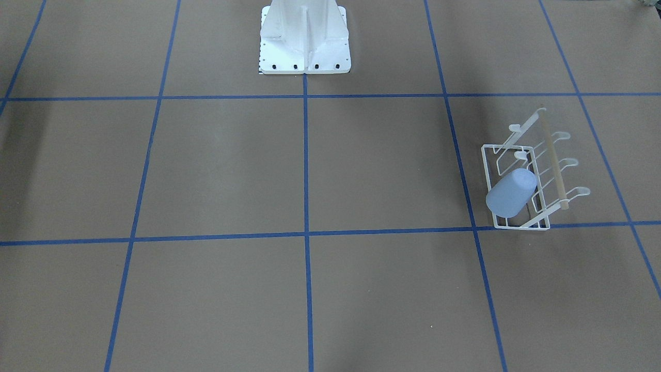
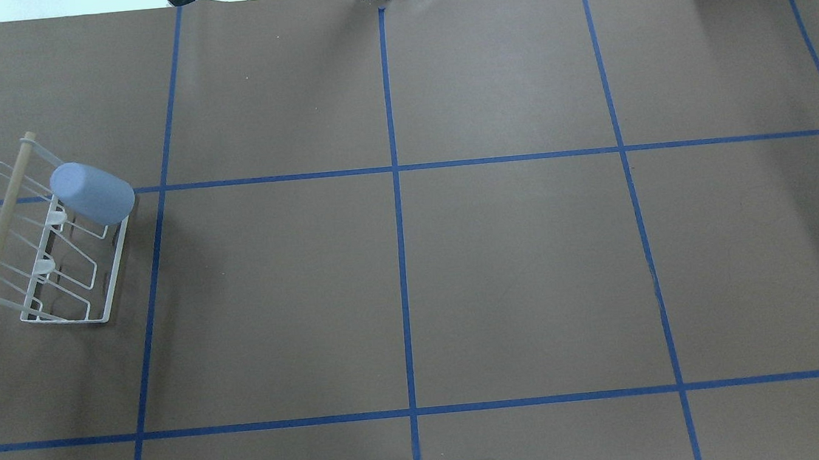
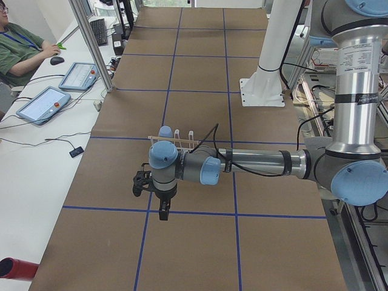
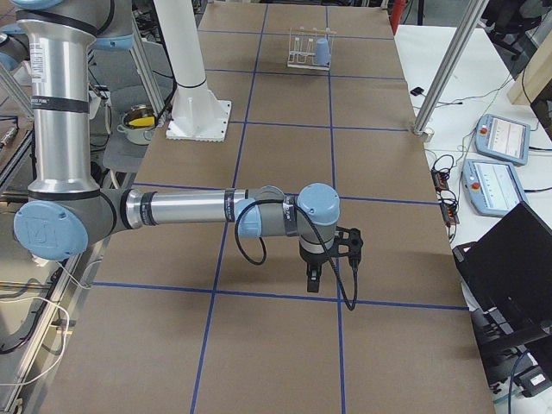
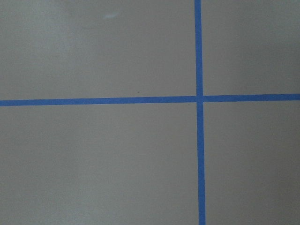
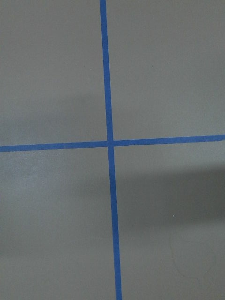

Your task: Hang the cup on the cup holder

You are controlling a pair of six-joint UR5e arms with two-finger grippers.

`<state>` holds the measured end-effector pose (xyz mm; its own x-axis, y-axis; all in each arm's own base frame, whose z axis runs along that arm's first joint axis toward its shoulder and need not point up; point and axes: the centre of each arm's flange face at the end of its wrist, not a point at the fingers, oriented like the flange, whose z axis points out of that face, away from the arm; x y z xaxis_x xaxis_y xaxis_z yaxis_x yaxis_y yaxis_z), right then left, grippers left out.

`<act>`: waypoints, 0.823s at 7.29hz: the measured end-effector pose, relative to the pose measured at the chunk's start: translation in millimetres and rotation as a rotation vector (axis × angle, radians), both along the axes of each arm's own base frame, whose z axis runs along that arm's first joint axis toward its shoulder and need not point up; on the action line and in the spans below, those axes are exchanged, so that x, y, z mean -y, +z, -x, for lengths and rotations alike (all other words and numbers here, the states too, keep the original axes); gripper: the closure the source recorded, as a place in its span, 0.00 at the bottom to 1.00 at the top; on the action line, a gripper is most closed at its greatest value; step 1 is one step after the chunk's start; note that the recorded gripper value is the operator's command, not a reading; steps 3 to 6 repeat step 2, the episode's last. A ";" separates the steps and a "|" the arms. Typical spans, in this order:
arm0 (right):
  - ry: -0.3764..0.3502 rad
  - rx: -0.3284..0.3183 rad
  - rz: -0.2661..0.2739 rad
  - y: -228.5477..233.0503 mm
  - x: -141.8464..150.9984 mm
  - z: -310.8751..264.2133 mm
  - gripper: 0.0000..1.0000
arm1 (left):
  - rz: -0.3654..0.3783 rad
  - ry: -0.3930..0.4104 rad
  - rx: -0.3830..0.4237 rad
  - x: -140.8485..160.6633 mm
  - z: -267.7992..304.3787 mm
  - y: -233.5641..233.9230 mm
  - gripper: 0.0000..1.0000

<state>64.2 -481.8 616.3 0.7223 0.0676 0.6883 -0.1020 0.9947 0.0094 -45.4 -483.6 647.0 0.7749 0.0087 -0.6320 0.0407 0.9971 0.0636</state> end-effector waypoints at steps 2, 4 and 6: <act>0.000 -0.001 0.002 0.9 -0.6 -0.1 0.00 | 0.002 0.001 0.000 -0.2 -0.3 1.3 0.02; 0.000 -0.001 0.002 0.9 -0.6 -0.1 0.00 | 0.002 0.001 0.000 -0.2 -0.3 1.3 0.02; 0.000 -0.001 0.002 0.9 -0.6 -0.1 0.00 | 0.002 0.001 0.000 -0.2 -0.3 1.3 0.02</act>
